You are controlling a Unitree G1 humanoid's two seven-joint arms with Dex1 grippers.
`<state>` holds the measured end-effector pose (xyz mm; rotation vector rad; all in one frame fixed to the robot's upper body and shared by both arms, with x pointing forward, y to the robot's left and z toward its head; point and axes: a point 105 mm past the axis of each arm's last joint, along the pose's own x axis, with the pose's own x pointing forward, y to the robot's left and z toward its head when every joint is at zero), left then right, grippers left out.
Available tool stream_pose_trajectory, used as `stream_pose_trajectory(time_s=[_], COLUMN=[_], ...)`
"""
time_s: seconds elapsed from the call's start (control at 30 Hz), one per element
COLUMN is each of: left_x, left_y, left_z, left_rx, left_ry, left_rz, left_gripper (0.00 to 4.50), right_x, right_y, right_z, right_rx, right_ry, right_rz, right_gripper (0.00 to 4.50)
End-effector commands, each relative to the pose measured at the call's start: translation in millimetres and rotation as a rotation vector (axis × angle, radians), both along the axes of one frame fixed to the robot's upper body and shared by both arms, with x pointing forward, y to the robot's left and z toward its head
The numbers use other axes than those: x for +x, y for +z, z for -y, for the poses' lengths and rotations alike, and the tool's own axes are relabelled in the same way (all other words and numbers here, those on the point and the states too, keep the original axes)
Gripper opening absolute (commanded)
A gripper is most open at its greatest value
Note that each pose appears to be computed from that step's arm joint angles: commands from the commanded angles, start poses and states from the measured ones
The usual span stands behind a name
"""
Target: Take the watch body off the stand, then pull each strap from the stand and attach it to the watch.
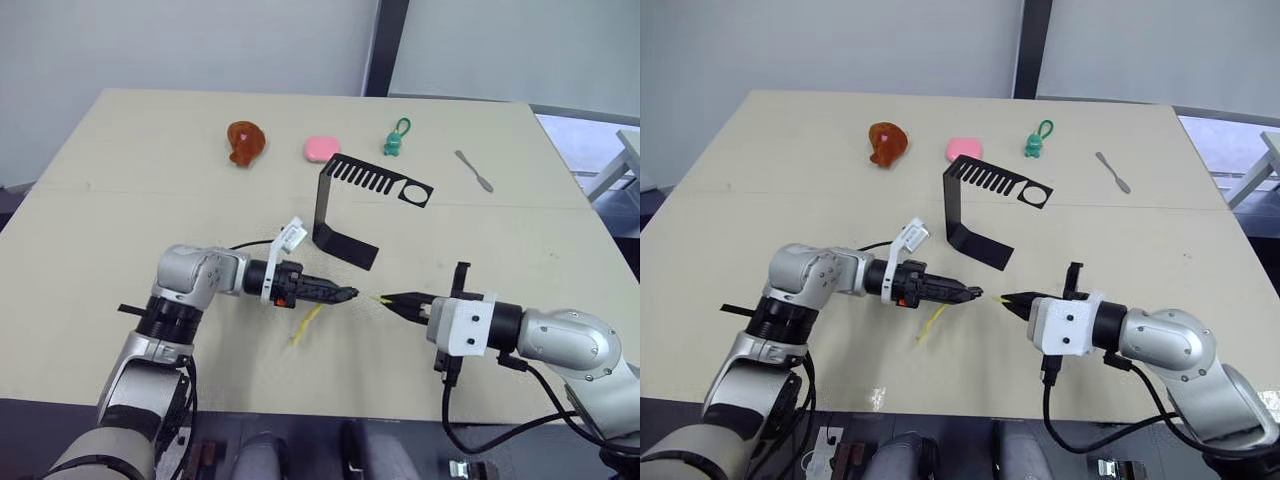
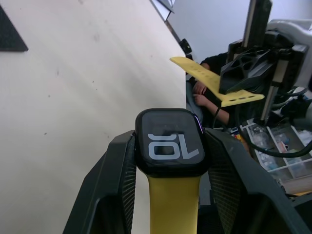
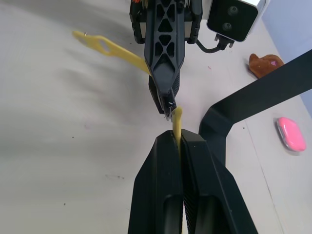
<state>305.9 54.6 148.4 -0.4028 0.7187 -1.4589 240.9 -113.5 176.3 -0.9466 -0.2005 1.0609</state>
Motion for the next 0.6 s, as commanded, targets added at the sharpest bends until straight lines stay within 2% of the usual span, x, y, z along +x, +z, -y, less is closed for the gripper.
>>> stream_pose_trajectory(time_s=[0.03, 0.6], left_x=[-2.0, 2.3], left_y=[13.5, 6.0], left_z=[-0.4, 2.3], left_rx=[-0.057, -0.042], left_ry=[-0.025, 0.022], left_rz=[0.001, 0.028], left_gripper=[1.60, 1.60], right_x=[-3.4, 4.0], right_y=[2.3, -0.9], right_z=[-3.8, -10.1], right_rx=[0.003, 0.038], right_ry=[0.013, -0.004], right_rz=[0.035, 0.032], right_gripper=[0.00, 0.00])
